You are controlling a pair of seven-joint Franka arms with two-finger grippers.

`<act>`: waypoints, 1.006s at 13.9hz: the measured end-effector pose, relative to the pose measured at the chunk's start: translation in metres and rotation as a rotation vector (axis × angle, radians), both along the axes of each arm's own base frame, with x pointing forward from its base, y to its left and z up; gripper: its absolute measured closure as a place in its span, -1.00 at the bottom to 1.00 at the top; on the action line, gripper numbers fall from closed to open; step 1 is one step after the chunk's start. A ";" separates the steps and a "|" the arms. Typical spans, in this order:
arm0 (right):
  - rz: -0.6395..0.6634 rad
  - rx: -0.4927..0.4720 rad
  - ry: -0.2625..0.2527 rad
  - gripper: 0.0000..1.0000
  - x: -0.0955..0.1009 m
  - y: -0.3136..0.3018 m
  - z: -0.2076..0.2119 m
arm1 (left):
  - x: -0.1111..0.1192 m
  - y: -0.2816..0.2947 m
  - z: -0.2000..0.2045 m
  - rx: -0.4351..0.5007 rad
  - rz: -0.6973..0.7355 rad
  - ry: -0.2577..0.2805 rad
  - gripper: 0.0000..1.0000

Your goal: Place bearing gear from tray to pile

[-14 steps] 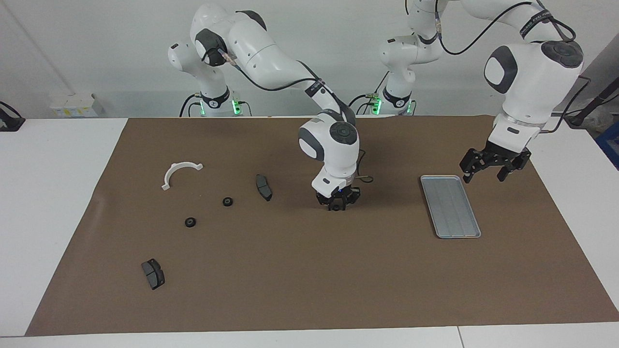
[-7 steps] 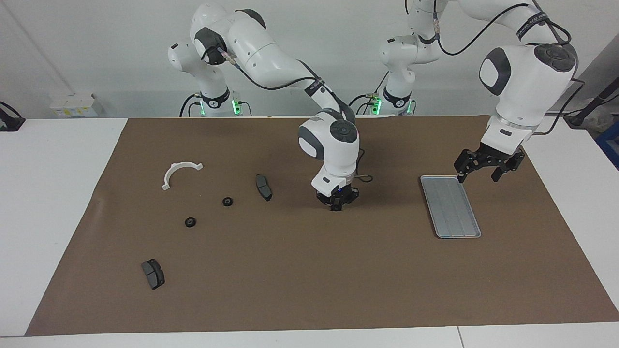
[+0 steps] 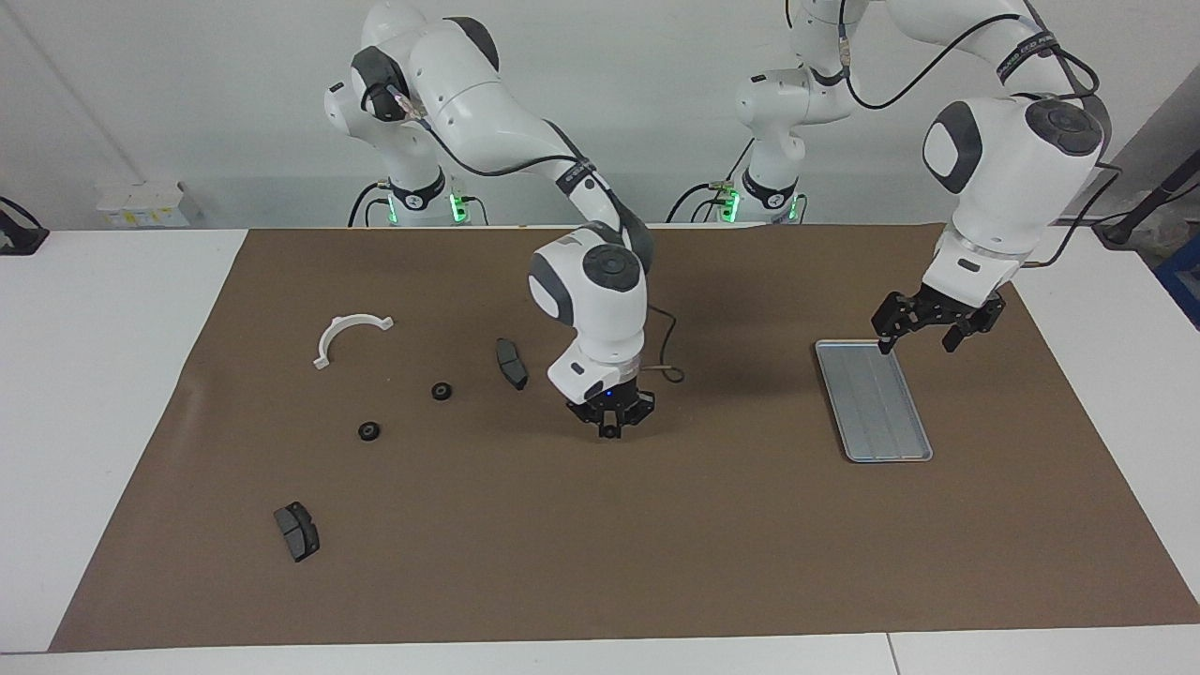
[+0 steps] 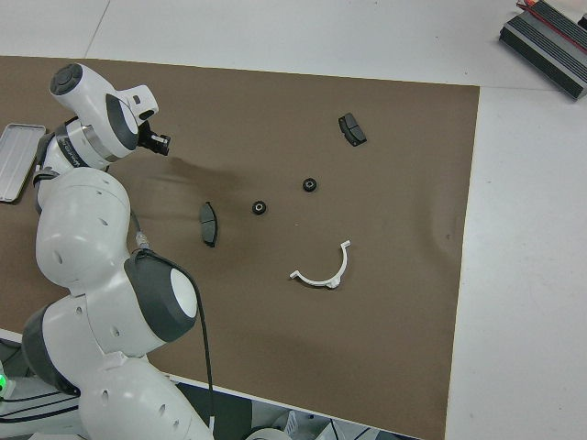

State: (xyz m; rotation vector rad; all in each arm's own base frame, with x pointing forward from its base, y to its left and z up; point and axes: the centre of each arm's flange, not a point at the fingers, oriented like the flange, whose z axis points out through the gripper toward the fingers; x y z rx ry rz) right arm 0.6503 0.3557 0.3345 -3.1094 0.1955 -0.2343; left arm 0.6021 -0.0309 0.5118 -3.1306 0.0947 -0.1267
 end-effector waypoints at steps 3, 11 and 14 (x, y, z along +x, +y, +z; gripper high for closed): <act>0.025 -0.032 0.023 0.52 0.018 -0.089 0.009 | -0.005 -0.002 0.001 0.002 -0.003 0.028 -1.00; 0.068 -0.061 0.036 0.52 0.031 -0.247 -0.014 | -0.021 -0.008 0.009 0.011 -0.014 0.098 -1.00; 0.059 -0.057 0.033 0.38 0.026 -0.260 -0.031 | -0.038 -0.008 0.043 0.018 -0.012 0.084 -1.00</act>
